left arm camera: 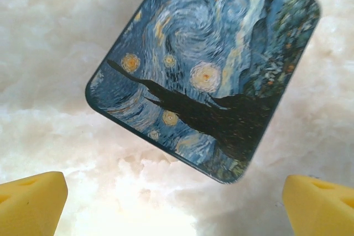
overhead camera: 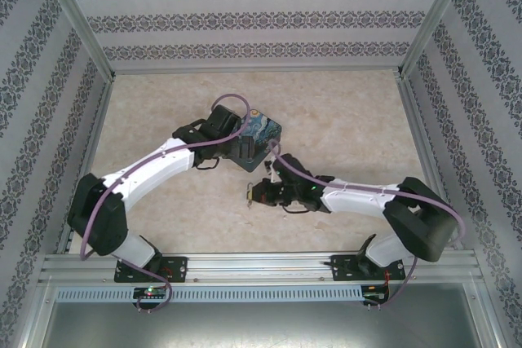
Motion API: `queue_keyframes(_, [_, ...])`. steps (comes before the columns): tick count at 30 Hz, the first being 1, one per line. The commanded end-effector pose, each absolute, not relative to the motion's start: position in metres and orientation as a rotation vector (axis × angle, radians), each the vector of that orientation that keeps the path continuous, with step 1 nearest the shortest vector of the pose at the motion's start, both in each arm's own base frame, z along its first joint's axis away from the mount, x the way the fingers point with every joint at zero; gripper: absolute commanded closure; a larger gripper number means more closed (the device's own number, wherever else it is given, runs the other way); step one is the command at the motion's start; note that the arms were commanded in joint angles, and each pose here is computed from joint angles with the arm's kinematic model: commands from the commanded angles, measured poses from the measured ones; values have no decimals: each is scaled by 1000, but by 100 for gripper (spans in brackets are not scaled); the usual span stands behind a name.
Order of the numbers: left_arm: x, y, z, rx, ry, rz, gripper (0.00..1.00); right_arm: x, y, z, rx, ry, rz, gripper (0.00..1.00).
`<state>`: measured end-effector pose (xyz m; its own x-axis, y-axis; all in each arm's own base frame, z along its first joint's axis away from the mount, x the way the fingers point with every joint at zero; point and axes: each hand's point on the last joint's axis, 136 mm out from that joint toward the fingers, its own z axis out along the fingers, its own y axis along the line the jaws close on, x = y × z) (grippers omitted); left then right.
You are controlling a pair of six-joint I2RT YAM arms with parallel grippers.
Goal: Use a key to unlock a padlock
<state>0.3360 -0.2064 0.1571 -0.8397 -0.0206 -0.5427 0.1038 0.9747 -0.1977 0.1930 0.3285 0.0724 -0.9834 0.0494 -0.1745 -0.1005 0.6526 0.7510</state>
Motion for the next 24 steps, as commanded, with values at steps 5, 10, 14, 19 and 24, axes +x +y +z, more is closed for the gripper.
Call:
queue_keyframes(5, [318, -189, 184, 38, 2527, -274, 0, 191, 366, 53, -21, 2699, 1246, 100])
queue_keyframes(10, [311, -184, 186, 22, 2523, -284, 0, 191, 356, 46, -8, 2708, 1199, 84])
queue_keyframes(14, [309, -182, 187, 5, 2518, -298, 0, 194, 339, 42, 33, 2712, 1168, 59])
queue_keyframes(19, [308, -176, 193, -30, 2502, -291, 0, 198, 315, 53, 88, 2675, 1167, 42])
queue_keyframes(24, [311, -155, 208, -99, 2427, -206, 0, 208, 282, 89, 119, 2568, 1171, 14])
